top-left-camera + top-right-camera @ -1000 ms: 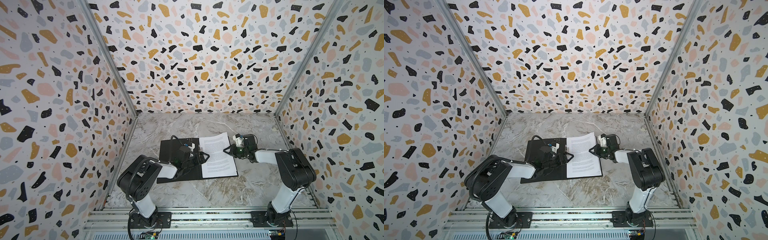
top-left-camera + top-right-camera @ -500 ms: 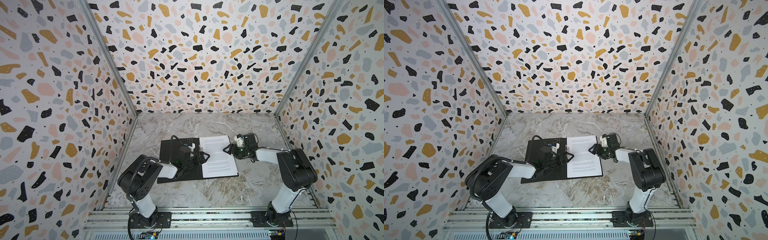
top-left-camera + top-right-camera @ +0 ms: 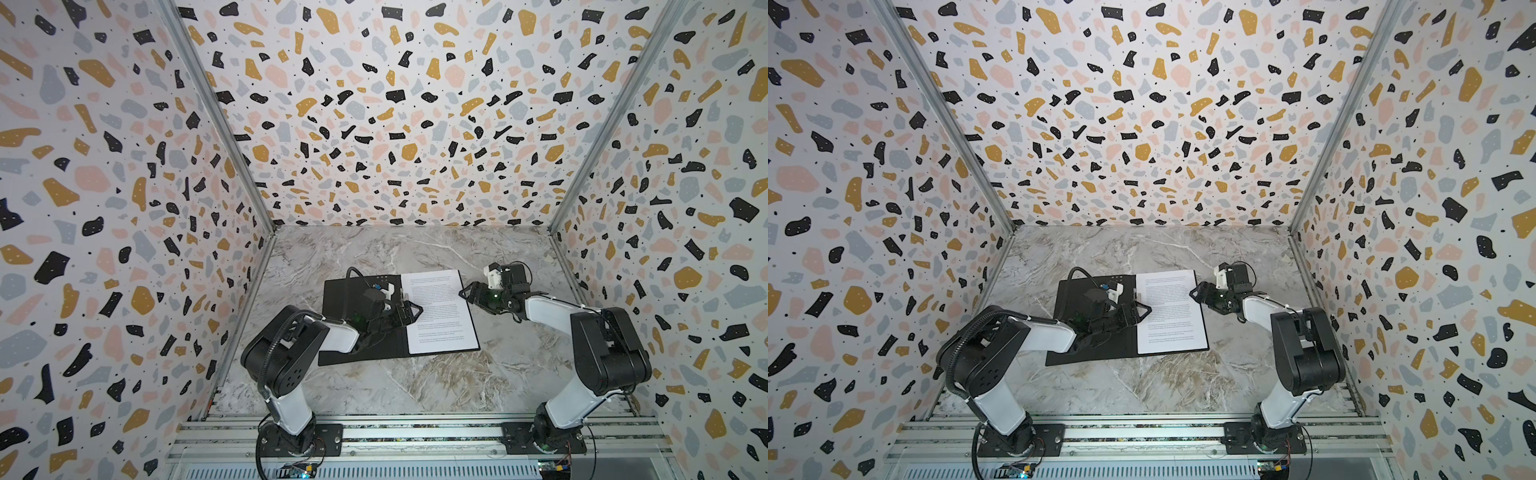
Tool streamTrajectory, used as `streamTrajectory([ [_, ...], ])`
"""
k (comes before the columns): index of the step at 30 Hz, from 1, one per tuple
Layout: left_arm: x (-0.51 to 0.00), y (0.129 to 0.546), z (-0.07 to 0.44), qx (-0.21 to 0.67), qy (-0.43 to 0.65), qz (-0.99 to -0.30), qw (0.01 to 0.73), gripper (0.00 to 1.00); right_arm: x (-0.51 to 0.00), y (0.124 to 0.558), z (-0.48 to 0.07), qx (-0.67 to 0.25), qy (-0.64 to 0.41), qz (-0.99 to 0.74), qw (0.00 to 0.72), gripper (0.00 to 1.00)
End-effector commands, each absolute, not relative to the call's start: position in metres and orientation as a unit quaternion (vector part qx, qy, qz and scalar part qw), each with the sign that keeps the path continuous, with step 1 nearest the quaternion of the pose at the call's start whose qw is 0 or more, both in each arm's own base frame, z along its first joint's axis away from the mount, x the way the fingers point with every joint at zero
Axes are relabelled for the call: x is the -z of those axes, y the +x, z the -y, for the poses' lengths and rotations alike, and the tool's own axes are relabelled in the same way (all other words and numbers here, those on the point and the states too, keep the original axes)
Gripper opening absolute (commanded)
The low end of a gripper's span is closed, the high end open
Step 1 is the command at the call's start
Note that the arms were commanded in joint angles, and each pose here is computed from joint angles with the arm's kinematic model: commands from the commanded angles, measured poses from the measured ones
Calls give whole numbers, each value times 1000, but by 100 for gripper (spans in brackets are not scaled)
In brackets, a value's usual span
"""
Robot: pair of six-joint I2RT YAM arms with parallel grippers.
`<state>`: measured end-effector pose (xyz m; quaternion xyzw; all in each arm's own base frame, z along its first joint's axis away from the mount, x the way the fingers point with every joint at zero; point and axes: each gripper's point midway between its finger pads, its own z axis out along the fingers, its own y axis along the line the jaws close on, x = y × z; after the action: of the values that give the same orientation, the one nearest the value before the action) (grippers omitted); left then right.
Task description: Put the files into the folder
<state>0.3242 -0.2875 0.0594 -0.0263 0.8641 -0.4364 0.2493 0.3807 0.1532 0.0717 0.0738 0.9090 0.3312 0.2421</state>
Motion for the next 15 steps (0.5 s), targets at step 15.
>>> streamTrajectory([
  [15, -69, 327, 307, 436, 9, -862, 259, 100, -62, 353, -103, -298, 83, -911, 271, 75],
])
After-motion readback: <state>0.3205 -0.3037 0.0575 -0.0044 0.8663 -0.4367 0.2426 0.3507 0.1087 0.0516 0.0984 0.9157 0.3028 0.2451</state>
